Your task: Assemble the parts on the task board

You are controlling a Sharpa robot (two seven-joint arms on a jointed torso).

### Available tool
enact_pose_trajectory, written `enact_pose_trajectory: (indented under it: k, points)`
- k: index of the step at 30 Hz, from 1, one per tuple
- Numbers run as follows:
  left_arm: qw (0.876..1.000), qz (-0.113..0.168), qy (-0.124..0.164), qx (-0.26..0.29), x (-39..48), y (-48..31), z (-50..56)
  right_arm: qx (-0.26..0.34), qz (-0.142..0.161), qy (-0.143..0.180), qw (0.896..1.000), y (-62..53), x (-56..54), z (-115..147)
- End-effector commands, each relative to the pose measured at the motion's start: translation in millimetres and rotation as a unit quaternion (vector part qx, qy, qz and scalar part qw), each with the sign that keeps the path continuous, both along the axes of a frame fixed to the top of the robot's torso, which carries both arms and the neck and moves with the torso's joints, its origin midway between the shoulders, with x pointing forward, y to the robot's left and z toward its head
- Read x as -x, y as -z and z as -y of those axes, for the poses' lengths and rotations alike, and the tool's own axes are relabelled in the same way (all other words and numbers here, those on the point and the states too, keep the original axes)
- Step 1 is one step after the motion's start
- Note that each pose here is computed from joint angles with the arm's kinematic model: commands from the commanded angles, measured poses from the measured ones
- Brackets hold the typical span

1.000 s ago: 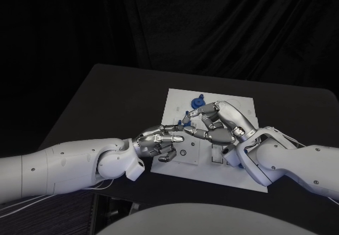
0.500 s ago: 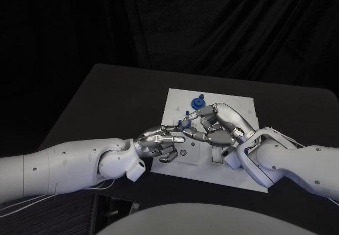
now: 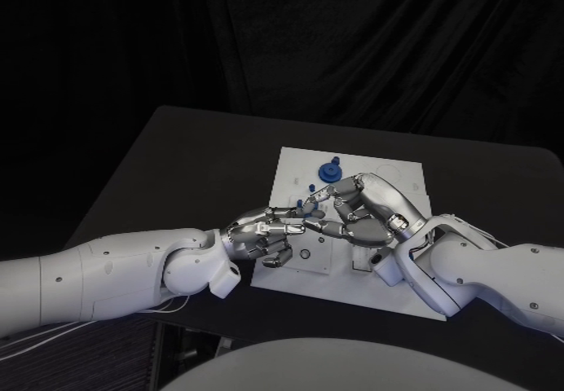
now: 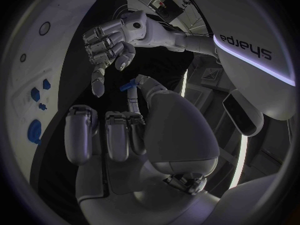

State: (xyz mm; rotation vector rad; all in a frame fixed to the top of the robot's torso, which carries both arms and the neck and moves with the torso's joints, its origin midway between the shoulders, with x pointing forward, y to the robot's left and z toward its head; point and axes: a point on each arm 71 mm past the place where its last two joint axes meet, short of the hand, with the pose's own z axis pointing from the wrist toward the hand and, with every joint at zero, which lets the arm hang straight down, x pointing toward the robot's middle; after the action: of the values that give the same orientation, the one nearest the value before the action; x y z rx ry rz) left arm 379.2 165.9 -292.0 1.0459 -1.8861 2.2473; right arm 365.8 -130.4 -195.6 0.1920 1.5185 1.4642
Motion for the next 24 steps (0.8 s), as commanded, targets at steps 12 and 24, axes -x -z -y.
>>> enact_pose_trajectory:
  k: [12, 24]
  points:
    - [1.0, -0.003, 0.002, 0.009, -2.5, 1.3, -2.4, -0.041, -0.114, 0.026, 0.992, 7.3, -2.1, 11.2]
    - [1.0, 0.001, -0.02, -0.013, -6.6, 4.7, -7.3, -0.092, -0.273, 0.061, 0.956, 22.6, -6.5, 21.6]
